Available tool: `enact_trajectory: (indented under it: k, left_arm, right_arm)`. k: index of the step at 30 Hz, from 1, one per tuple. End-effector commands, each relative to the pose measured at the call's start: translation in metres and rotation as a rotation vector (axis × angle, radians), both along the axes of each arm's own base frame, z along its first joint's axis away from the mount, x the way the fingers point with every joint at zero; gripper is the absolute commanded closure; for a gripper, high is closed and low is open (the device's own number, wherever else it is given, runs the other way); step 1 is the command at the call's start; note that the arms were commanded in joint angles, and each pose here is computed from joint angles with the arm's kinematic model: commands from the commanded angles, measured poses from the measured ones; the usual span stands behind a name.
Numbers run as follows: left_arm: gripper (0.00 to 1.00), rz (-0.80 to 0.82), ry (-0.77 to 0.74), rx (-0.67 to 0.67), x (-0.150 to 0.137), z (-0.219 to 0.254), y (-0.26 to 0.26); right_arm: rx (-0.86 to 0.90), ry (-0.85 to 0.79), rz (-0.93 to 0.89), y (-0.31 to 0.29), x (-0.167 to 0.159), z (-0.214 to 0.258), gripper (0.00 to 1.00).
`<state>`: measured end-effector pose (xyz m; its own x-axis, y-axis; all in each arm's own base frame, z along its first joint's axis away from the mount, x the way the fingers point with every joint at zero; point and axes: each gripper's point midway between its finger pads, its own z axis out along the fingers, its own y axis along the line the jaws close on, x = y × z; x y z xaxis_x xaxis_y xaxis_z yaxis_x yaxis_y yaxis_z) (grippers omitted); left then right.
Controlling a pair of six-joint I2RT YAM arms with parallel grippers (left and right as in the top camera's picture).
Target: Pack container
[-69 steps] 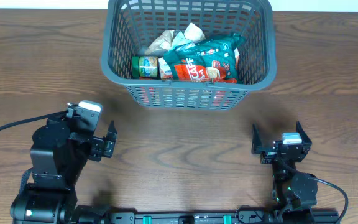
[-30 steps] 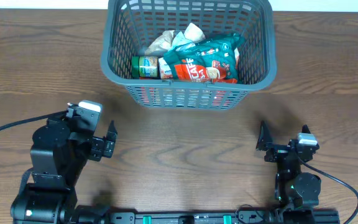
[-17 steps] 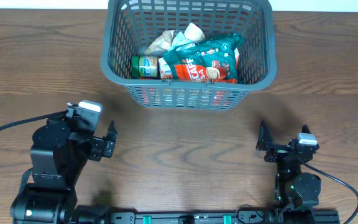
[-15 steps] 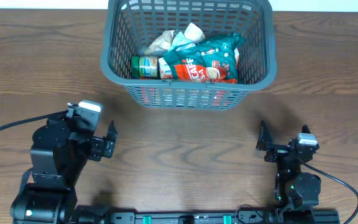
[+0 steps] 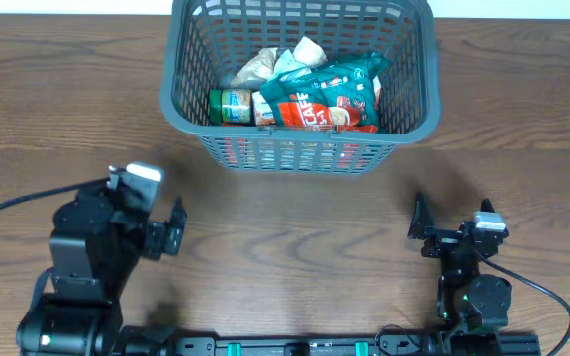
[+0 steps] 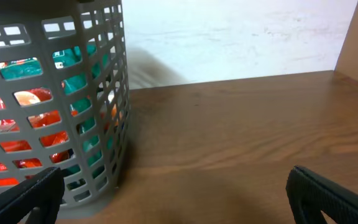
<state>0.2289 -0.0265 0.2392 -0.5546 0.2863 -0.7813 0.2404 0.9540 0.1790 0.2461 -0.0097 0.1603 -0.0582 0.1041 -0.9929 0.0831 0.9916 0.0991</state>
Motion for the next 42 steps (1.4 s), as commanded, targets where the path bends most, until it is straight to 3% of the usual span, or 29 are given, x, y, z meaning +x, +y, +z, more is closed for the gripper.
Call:
enact_trajectory:
  k: [1,4,12,19,24,29,42]
  left_arm:
    - [0.01,-0.014,0.024,-0.023,-0.022,-0.005,-0.002]
    - [0.01,-0.015,0.043,-0.029,-0.046,-0.016,0.000]
    - [0.01,-0.028,-0.052,-0.062,-0.070,-0.052,-0.001]
    - [0.01,-0.036,-0.311,-0.086,-0.038,-0.054,-0.005]
    - [0.01,-0.063,-0.581,-0.057,-0.006,-0.023,-0.009]
    - [0.02,-0.069,-0.780,-0.031,0.006,-0.008,-0.010]
    - [0.02,-0.077,-0.607,-0.026,0.015,-0.074,-0.012]
  right_arm:
    - [0.019,-0.006,-0.011,-0.003,0.000,-0.001,0.01]
    - [0.019,-0.006,-0.011,-0.003,0.000,-0.001,0.01]
    - [0.019,-0.006,-0.011,-0.003,0.000,-0.001,0.01]
    - [0.019,-0.006,-0.011,-0.003,0.000,-0.001,0.01]
    - [0.019,-0.006,-0.012,-0.003,0.000,-0.001,0.01]
    - [0.019,-0.006,-0.012,-0.003,0.000,-0.001,0.01]
    - [0.019,-0.006,-0.011,-0.003,0.000,-0.001,0.01]
